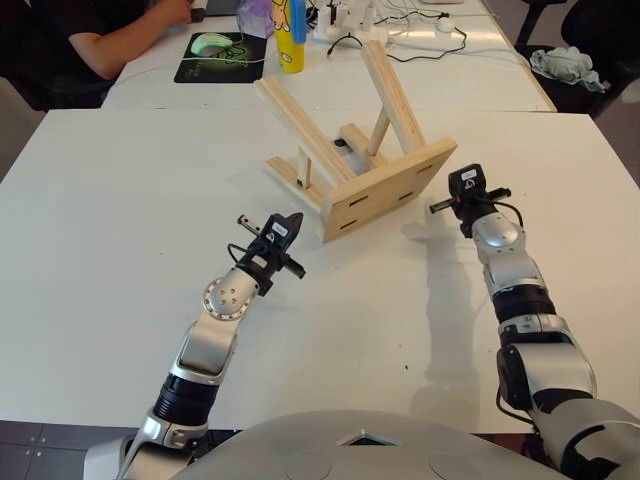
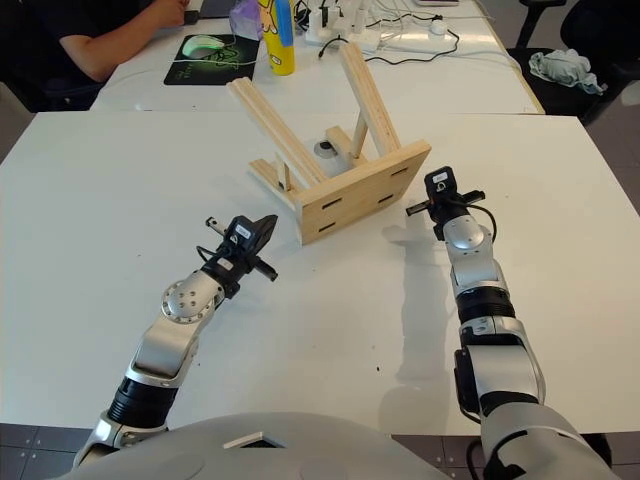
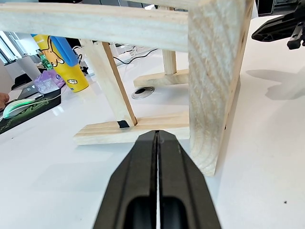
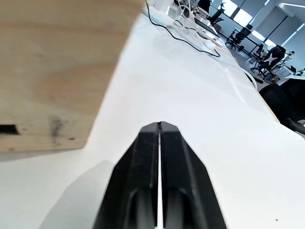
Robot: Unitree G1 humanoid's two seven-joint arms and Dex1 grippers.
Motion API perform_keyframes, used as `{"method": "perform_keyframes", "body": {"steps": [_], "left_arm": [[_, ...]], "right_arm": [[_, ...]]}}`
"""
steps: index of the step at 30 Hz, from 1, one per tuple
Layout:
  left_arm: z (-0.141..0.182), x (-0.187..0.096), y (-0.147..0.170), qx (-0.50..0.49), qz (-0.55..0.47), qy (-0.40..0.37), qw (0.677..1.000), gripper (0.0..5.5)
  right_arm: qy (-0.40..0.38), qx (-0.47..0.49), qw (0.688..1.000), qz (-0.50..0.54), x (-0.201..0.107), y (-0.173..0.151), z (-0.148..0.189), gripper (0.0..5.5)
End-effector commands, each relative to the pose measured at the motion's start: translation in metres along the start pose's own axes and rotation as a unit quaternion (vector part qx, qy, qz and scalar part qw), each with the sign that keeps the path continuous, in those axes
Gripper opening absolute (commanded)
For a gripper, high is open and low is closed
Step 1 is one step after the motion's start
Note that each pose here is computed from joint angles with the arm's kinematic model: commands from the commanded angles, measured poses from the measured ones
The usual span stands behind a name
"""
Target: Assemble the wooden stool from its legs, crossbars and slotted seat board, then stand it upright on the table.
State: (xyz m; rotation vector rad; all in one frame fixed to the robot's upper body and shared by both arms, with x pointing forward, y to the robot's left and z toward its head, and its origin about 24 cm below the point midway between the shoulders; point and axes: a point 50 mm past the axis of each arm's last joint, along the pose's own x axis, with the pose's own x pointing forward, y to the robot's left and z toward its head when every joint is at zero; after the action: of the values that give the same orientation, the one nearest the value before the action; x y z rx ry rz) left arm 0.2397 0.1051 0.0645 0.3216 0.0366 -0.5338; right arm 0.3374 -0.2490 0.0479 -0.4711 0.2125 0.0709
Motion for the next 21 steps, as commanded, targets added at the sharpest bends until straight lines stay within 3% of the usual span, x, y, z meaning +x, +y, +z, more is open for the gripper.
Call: {"method": "perform_keyframes", "body": {"steps": [1, 12, 21], "left_arm": [[-0.003, 0.002, -0.003, -0.001, -0.008, 0.007, 1.000, 0.00], [-0.006, 0.004, -0.011, -0.005, -0.023, 0.015, 1.000, 0.00], [-0.008, 0.006, -0.005, -0.004, -0.020, 0.023, 1.000, 0.00]], "right_arm": [[-0.037, -0.008, 0.999, -0.013, 0.006, -0.014, 0.014, 0.04], [-0.105, 0.007, 0.993, 0.056, 0.017, -0.006, 0.032, 0.04], [-0.172, -0.002, 0.966, 0.192, 0.006, 0.018, 0.035, 0.04]]}}
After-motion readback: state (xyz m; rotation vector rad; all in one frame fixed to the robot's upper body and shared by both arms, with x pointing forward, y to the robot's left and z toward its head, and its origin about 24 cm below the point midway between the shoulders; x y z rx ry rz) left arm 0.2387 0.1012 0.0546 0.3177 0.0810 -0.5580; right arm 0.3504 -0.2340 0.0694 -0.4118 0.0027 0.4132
